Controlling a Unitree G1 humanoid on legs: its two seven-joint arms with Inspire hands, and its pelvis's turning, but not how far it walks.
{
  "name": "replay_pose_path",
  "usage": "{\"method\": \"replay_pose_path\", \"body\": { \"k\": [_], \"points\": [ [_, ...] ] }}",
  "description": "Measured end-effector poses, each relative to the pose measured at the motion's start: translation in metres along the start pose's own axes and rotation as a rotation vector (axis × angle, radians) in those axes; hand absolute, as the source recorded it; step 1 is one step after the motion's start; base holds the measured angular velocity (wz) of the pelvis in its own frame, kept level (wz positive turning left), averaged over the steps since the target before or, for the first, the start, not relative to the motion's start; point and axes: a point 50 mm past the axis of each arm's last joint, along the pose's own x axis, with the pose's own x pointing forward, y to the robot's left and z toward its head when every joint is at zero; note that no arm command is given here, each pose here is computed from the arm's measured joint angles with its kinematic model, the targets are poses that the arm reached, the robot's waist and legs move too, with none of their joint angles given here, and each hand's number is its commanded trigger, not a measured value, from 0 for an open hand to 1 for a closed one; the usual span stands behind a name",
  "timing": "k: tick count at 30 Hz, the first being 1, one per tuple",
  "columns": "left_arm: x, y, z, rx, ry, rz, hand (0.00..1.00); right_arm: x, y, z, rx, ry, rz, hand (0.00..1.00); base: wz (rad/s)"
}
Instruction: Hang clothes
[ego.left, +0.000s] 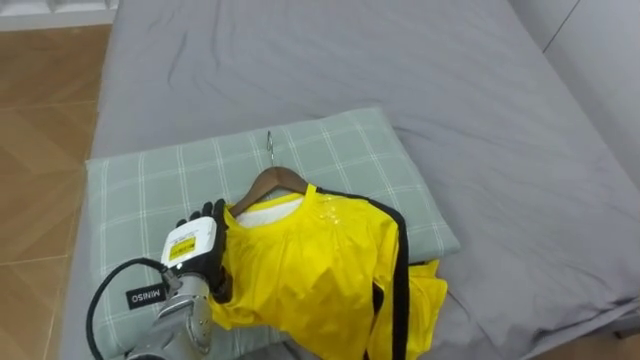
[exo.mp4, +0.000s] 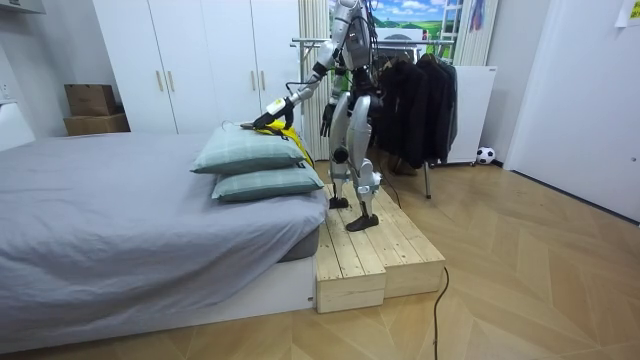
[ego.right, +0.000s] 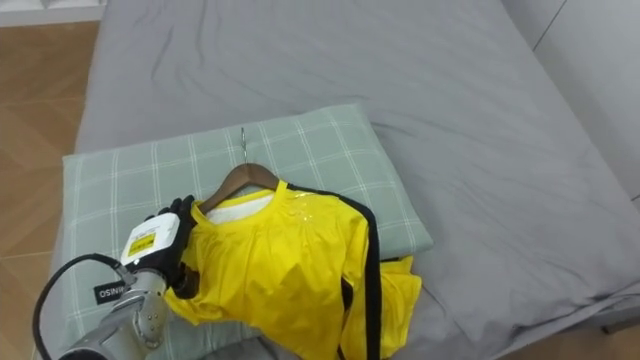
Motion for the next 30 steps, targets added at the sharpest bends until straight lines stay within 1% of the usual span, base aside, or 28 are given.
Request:
{"method": "replay_pose_path", "body": {
  "k": [3,12,18,24,28,30],
  "points": [
    [-0.001,-0.002,-0.001,0.002,0.006,-0.021,0.0,0.0,0.0,0.001,0.0,-0.002,-0.005,0.0,0.0],
    [-0.001,-0.002,-0.002,0.008,0.01,-0.022,0.0,0.001,0.0,0.003,-0.003,-0.007,-0.005,0.0,0.0],
    [0.0,-0.002,-0.002,0.038,0.008,-0.022,0.0,0.001,0.0,0.003,-0.001,0.001,-0.003,0.0,0.0],
    [0.004,0.008,-0.008,0.049,0.02,-0.017,0.0,0.001,0.002,0.007,0.0,-0.013,0.003,0.0,0.01],
    [0.008,0.016,-0.01,0.011,0.041,-0.013,0.0,0.002,0.004,0.01,0.003,-0.021,0.008,0.0,-0.03],
    [0.011,0.023,-0.007,-0.002,0.038,0.005,0.0,0.002,0.003,0.012,0.008,-0.029,0.003,0.0,0.0]
  ]
}}
